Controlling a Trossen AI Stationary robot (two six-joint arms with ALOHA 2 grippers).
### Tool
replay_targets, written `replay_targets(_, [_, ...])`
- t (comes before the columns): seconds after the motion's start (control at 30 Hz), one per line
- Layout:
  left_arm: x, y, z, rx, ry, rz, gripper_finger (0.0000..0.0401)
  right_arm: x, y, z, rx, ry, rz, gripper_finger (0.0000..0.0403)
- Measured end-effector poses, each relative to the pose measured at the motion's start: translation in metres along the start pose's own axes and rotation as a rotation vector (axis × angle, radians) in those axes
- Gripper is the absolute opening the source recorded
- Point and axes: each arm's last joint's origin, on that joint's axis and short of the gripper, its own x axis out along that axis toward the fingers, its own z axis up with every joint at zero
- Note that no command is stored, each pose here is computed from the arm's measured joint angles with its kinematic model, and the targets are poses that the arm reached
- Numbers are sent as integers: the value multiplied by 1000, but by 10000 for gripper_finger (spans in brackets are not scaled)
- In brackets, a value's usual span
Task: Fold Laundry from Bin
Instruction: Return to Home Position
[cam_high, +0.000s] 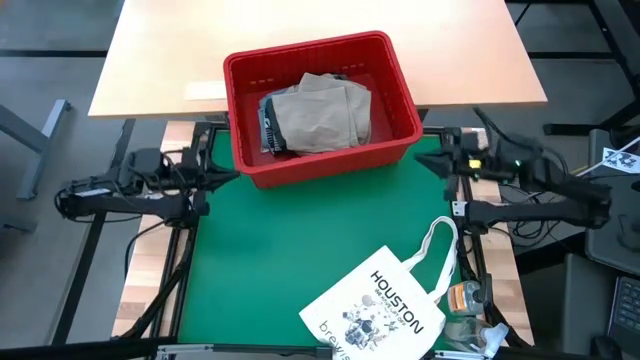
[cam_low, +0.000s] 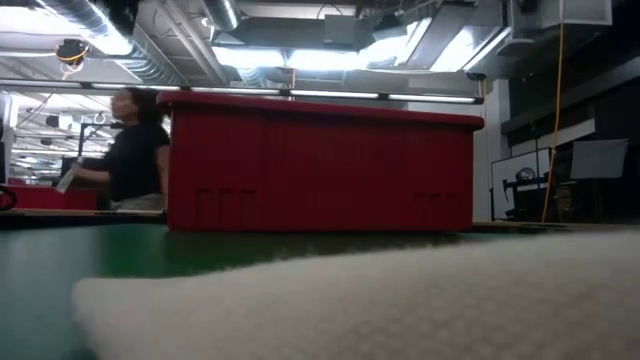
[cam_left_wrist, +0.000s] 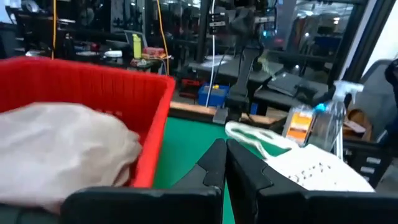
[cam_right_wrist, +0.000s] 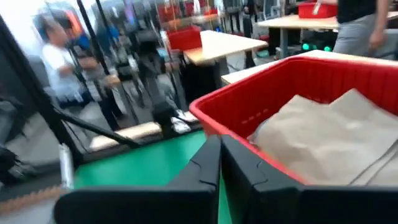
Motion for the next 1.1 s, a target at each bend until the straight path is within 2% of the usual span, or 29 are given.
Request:
replay_targets(0.23, [-4,7,-53,-4,-45,-9,7,-33,-14,-86,209,-74,96,9])
replay_targets(0.47, [-2,11,-93,-19,-145,-34,7,-40,-26,-151,246,-91,114,7])
replay_targets(0.53, [1,12,-105,-21,-169,-46,7,-33,-28,-167,246,-48,121,8])
replay_targets(0.63, [7,12,-119,-17,-212,-75,7,-23,-29,-183,241,-13,142,7])
replay_targets(0.77, [15,13,-140,-15,-193,-105,7,-10,-31,-206,239,15,179,8])
replay_targets(0.83, [15,13,-144,-12,-154,-120,7,-7,-32,-213,238,11,210,9])
replay_targets(0.97, [15,12,-143,4,-160,-170,7,-4,-32,-221,223,-8,255,9])
replay_targets(1.1, [15,11,-143,15,-157,-180,7,-3,-32,-222,138,-10,243,9])
